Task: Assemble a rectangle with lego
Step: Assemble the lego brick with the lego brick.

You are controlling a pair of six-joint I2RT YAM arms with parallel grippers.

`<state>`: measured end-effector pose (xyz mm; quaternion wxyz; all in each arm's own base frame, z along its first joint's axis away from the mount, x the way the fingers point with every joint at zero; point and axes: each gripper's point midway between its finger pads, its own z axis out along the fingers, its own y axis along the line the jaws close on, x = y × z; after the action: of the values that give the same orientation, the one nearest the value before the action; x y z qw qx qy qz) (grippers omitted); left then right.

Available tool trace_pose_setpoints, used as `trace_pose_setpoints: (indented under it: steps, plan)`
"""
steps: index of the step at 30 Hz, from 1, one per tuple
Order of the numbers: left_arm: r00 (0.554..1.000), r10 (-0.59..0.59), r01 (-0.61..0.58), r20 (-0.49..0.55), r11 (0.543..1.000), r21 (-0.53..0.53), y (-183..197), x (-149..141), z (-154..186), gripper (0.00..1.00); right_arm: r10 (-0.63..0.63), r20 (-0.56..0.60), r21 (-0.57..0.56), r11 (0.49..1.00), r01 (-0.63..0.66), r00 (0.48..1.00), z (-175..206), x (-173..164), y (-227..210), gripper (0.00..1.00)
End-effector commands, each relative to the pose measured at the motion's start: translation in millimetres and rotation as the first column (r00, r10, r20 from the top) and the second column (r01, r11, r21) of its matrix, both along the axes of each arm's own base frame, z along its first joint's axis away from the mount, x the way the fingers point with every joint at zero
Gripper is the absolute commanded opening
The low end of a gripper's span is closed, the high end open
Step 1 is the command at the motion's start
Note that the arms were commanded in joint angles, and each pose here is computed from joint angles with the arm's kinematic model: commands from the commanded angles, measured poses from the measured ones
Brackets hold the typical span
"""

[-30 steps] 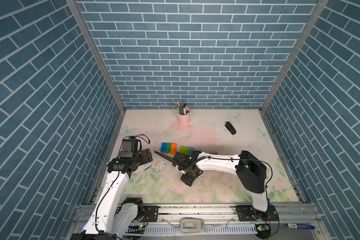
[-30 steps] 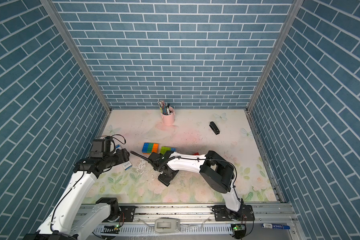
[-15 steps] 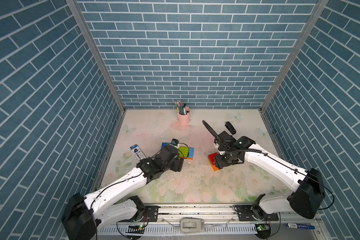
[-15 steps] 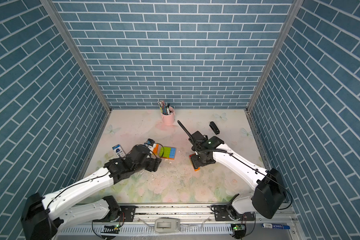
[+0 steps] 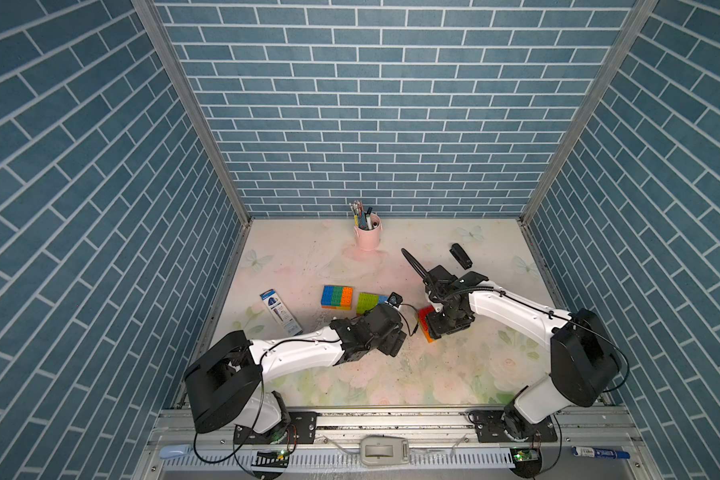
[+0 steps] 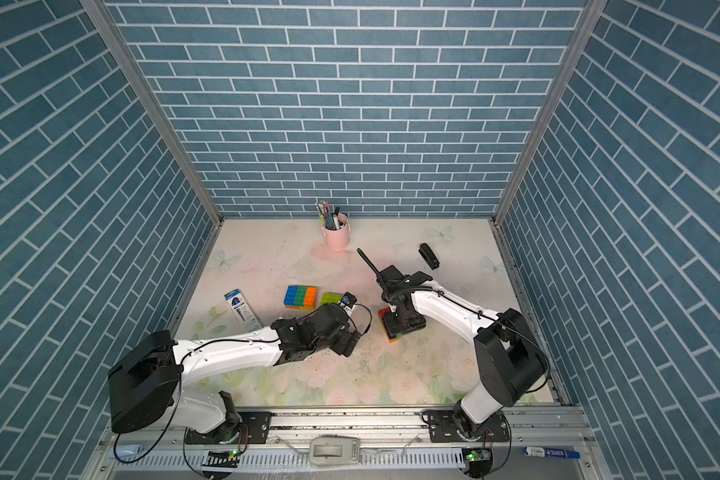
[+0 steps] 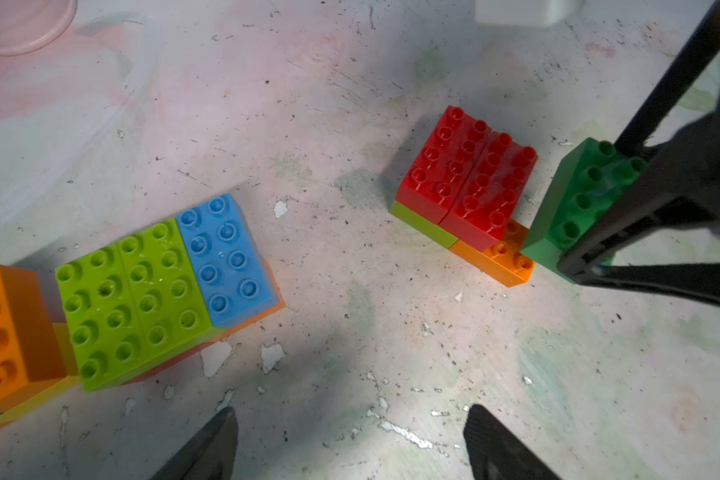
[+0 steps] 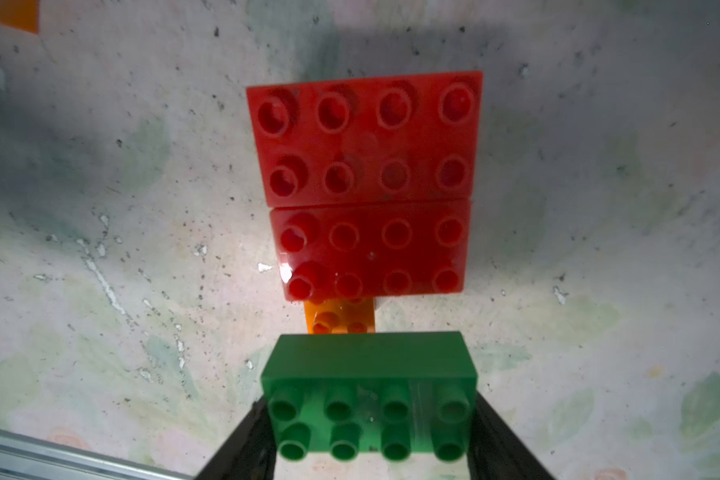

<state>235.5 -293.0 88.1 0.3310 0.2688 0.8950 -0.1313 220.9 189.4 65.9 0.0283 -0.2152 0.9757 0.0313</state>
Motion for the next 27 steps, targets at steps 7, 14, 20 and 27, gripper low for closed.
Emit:
trace_pose_setpoints:
  steps: [7,14,20,27]
  plan:
    - [1.0,0.018,-0.018,-0.002,1.0,-0.018,9,2,-2,0.89,0.047,0.012,-0.006,0.999,-0.047,0.999,-7,3,2,0.38]
    - [1.0,0.023,-0.023,0.003,1.0,-0.02,11,2,1,0.89,0.06,0.006,-0.013,0.998,-0.06,0.998,-7,-1,-2,0.32]
    - [1.0,0.022,-0.023,-0.007,0.999,-0.026,8,2,-2,0.9,0.045,0.014,-0.013,0.999,-0.045,0.999,-7,-5,-6,0.31]
    - [1.0,0.022,-0.023,-0.021,0.999,-0.03,5,2,-5,0.9,0.047,0.037,-0.01,0.999,-0.046,0.998,-8,4,-1,0.3]
